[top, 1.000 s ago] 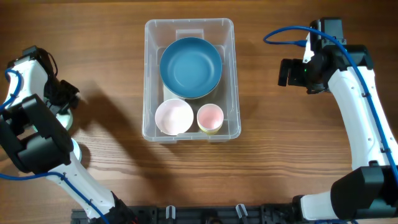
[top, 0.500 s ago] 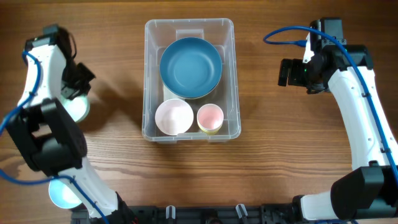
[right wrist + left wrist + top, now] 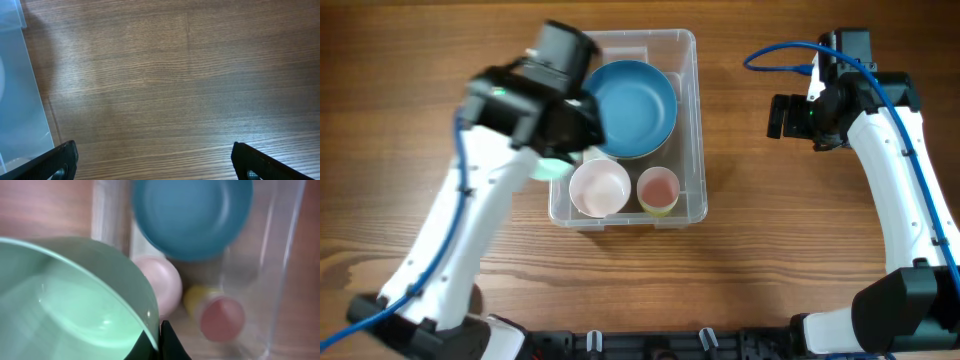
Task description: Pack container
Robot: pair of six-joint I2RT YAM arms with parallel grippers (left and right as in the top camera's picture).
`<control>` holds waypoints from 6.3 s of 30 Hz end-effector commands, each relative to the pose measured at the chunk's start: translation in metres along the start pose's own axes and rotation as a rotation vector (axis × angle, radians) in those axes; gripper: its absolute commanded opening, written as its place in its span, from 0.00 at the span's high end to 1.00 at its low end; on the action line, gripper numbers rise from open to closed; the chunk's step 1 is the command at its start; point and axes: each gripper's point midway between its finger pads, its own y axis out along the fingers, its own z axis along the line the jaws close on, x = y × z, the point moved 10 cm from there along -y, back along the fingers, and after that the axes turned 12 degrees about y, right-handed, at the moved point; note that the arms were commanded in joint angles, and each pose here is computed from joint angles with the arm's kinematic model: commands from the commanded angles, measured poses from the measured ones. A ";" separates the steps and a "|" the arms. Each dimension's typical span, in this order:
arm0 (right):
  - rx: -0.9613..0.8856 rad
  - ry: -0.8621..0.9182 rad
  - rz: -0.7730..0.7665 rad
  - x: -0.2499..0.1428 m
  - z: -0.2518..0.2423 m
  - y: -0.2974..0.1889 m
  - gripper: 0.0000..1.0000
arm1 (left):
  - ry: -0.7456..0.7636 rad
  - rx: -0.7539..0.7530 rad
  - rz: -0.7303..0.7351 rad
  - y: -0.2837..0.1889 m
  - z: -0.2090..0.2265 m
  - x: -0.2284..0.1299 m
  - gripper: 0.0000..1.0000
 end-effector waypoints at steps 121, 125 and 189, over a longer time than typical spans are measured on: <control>0.022 0.000 0.007 0.002 0.002 0.000 0.00 | -0.790 0.162 -0.299 -0.009 0.175 -0.028 0.96; 0.022 0.000 0.007 0.002 0.002 0.000 0.00 | -0.514 0.047 -0.387 -0.060 0.115 -0.003 0.96; 0.165 -0.167 -0.024 0.009 0.076 0.053 0.76 | -0.366 0.287 -0.067 0.013 0.154 0.029 0.00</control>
